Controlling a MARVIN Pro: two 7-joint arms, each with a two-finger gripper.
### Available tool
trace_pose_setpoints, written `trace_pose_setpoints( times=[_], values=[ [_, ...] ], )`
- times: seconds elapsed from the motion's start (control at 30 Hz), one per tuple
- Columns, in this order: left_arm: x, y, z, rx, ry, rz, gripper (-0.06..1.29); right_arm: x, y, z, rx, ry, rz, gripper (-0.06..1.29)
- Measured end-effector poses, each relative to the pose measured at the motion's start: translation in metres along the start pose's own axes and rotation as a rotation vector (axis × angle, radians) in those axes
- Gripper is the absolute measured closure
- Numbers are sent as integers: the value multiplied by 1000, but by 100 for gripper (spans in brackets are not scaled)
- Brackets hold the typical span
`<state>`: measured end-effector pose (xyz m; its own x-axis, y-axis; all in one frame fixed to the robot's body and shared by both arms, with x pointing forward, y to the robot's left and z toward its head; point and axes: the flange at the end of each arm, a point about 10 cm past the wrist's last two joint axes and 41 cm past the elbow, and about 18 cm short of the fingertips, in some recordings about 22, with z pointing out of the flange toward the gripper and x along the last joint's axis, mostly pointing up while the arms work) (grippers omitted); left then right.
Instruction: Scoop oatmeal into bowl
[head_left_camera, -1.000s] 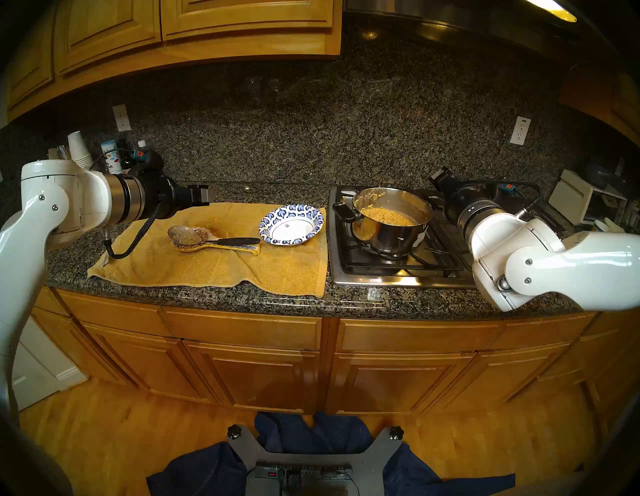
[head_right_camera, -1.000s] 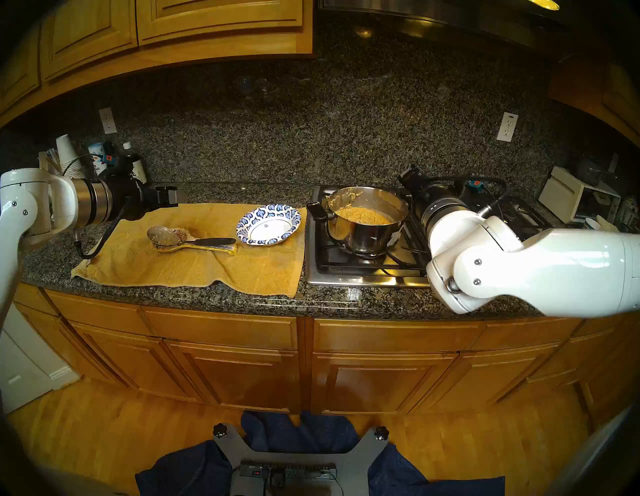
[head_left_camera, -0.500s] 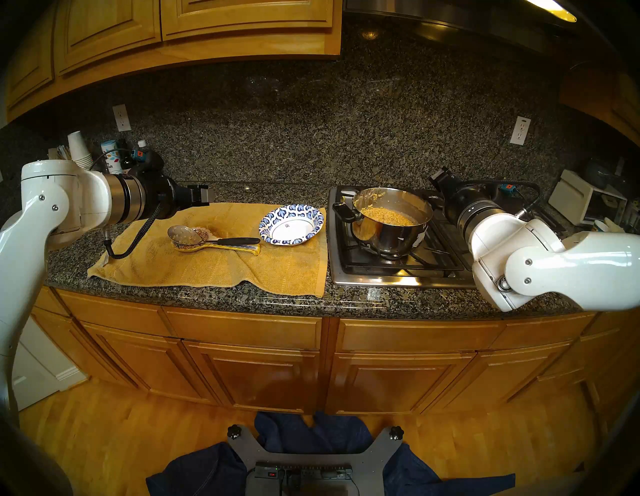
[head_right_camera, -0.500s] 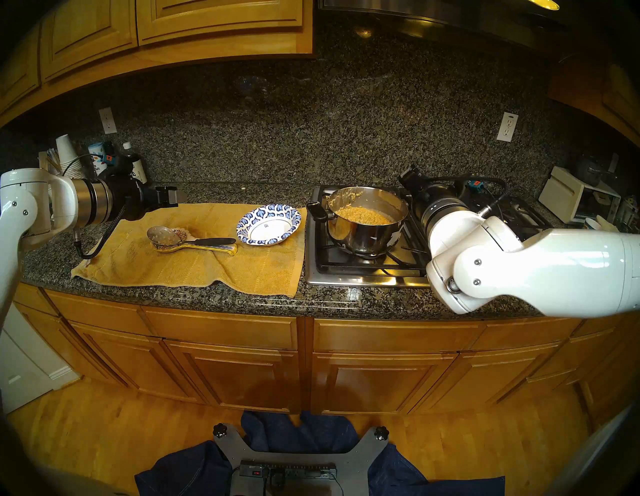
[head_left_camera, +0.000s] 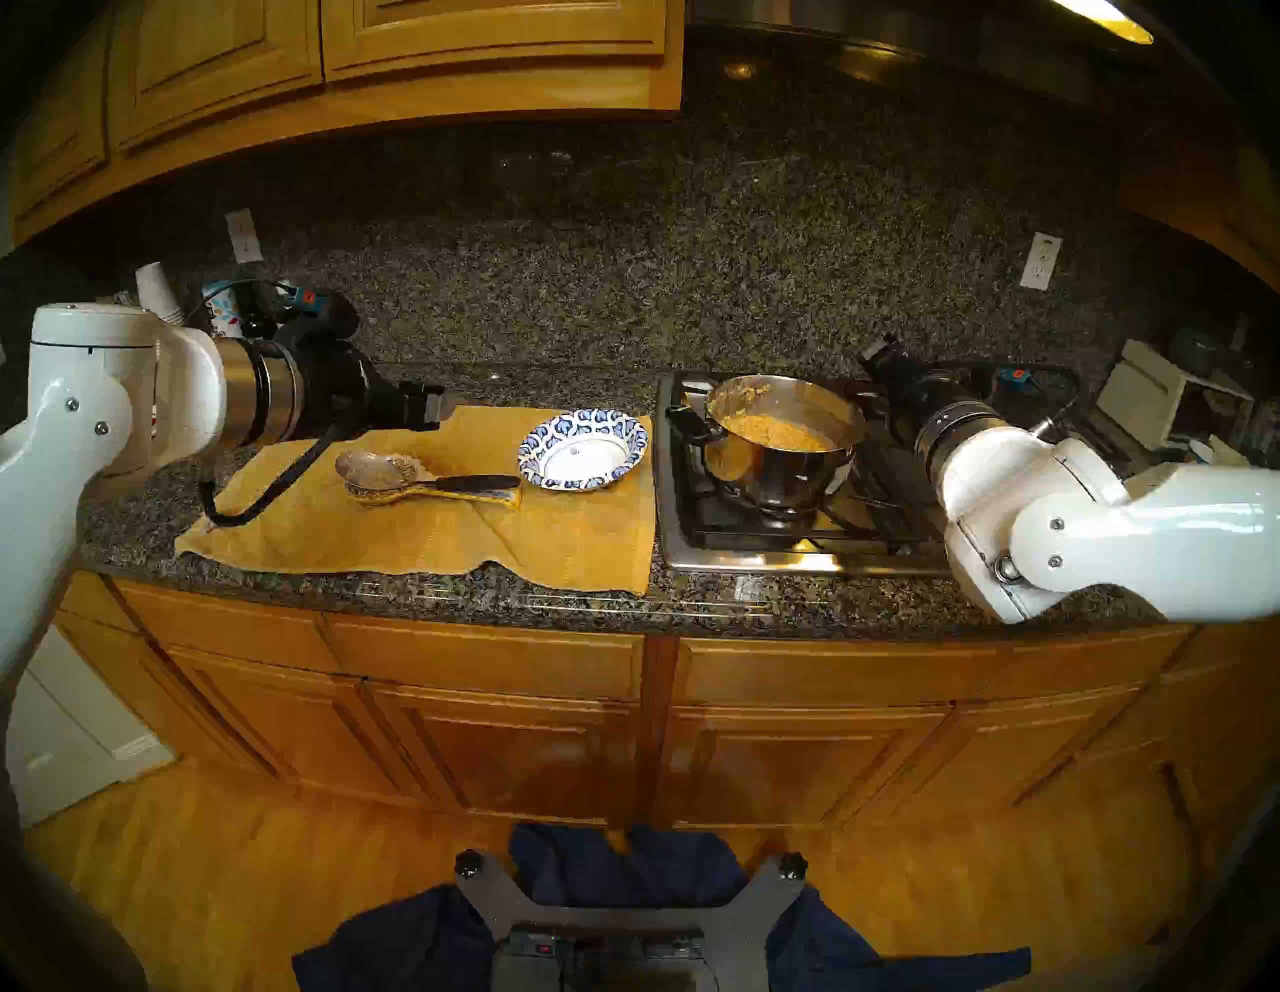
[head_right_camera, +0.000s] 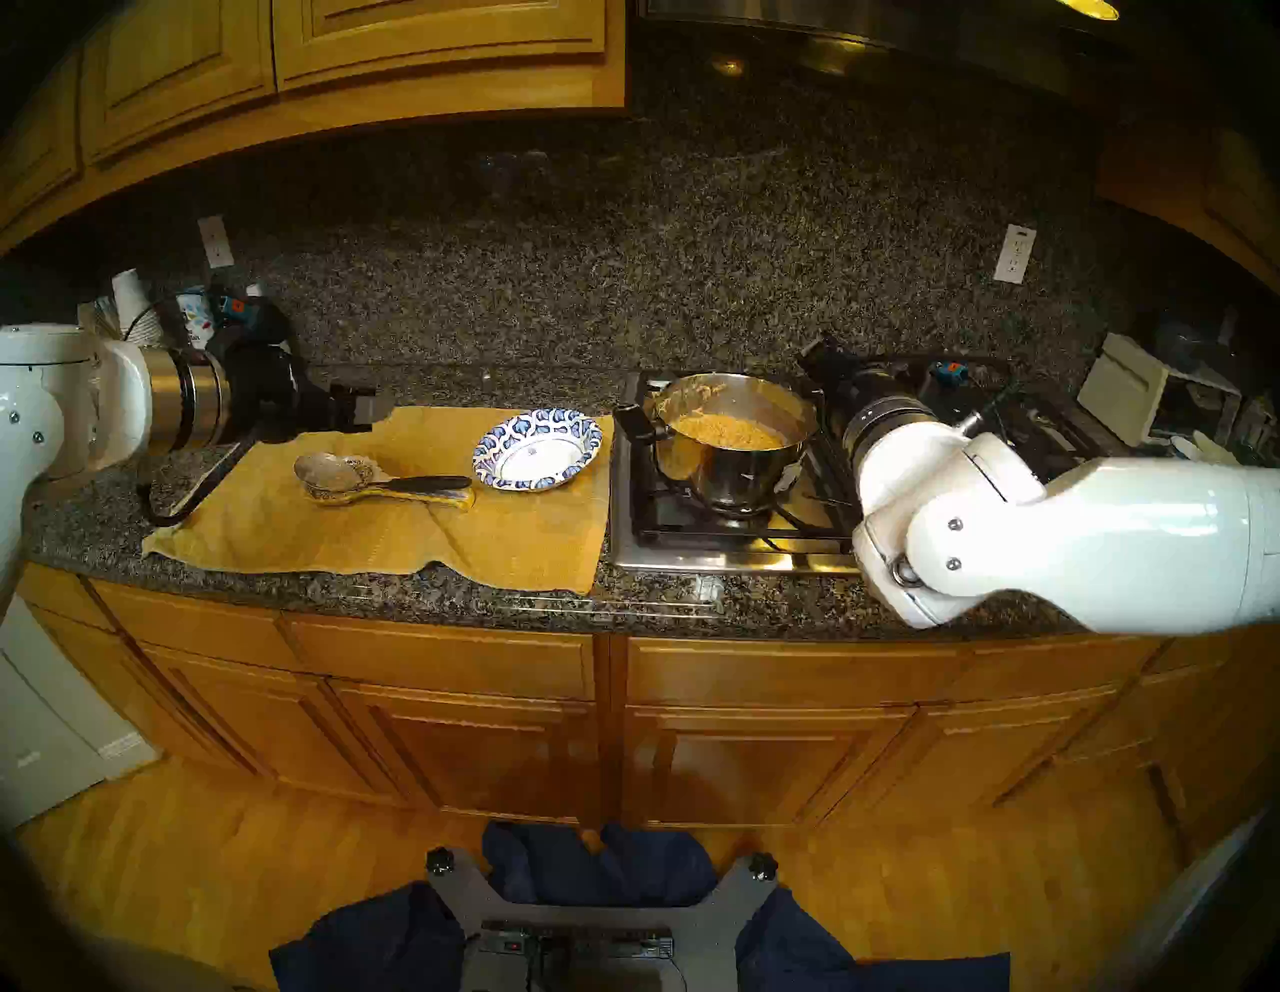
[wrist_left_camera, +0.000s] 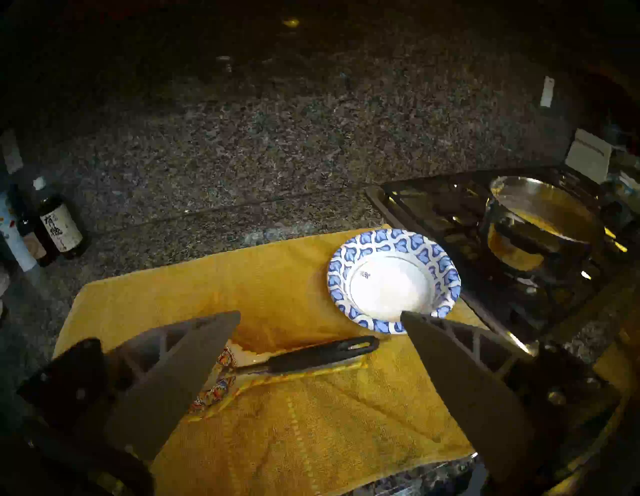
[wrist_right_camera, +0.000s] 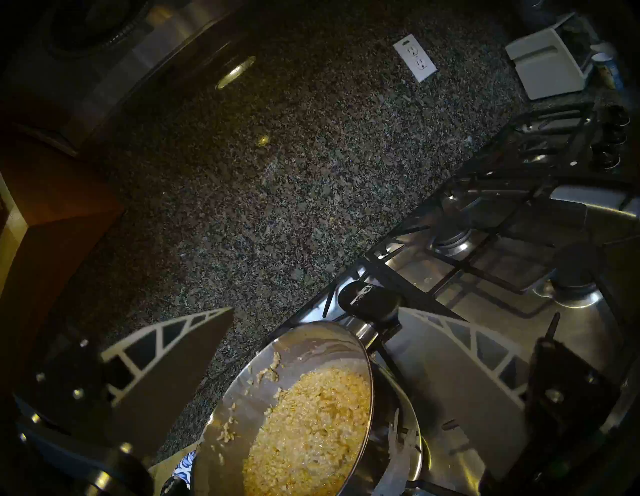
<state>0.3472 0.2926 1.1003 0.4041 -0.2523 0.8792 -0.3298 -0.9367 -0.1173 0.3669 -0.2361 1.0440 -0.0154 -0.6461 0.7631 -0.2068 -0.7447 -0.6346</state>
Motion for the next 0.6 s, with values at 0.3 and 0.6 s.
trace_pose_setpoints(
  times=[0.3,0.6],
  values=[
    [-23,4,11,92,-61,173,-2,0,0,0,0,0,0,-1],
    [-49,15,25,64,-79,310,-2,0,0,0,-1,-1,1,-1]
  ],
)
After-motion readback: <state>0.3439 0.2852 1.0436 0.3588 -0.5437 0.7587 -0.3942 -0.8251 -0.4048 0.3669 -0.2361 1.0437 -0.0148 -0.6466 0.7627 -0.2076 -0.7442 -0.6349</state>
